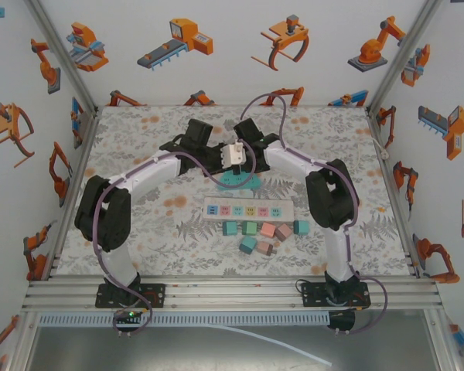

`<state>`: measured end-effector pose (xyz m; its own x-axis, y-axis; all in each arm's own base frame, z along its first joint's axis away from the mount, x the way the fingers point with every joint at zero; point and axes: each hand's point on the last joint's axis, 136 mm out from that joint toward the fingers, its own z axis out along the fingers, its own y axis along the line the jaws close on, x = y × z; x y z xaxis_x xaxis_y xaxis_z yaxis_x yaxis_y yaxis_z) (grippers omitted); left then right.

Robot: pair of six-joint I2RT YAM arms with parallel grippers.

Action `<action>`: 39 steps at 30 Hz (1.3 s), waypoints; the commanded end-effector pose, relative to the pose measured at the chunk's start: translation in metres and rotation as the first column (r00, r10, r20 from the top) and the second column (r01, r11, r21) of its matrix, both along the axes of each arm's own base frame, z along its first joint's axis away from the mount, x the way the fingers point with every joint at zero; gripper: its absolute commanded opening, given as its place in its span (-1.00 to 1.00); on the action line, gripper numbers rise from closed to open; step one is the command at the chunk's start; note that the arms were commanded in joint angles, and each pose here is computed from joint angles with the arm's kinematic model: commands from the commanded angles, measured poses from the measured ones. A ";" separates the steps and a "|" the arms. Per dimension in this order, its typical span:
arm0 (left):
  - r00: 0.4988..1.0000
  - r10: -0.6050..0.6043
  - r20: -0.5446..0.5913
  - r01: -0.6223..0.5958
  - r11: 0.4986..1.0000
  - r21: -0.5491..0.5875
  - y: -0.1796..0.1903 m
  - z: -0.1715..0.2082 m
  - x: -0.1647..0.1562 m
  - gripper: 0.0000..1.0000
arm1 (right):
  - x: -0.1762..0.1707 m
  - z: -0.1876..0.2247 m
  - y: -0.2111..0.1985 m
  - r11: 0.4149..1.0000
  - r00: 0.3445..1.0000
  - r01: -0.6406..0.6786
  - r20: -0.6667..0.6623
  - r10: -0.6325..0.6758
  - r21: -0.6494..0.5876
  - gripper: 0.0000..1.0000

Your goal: Pull the plug off the socket

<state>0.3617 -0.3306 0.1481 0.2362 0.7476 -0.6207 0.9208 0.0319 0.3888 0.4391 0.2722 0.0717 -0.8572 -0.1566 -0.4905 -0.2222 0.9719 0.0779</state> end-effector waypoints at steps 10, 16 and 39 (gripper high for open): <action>0.996 0.084 -0.035 -0.089 0.975 -0.202 0.021 0.065 -0.046 -0.72 | -0.016 0.018 0.000 0.999 0.997 -0.015 -0.080 0.019 0.048 0.40; 0.909 0.270 -0.318 -0.402 0.767 -0.500 0.040 0.119 -0.069 -0.72 | -0.011 0.101 0.006 0.971 0.995 -0.009 0.096 -0.015 0.240 0.42; -0.013 0.193 -0.981 -0.942 0.327 0.076 0.038 -0.034 -0.171 -0.64 | -0.051 0.144 -0.061 0.929 0.965 0.081 0.204 -0.164 0.361 0.42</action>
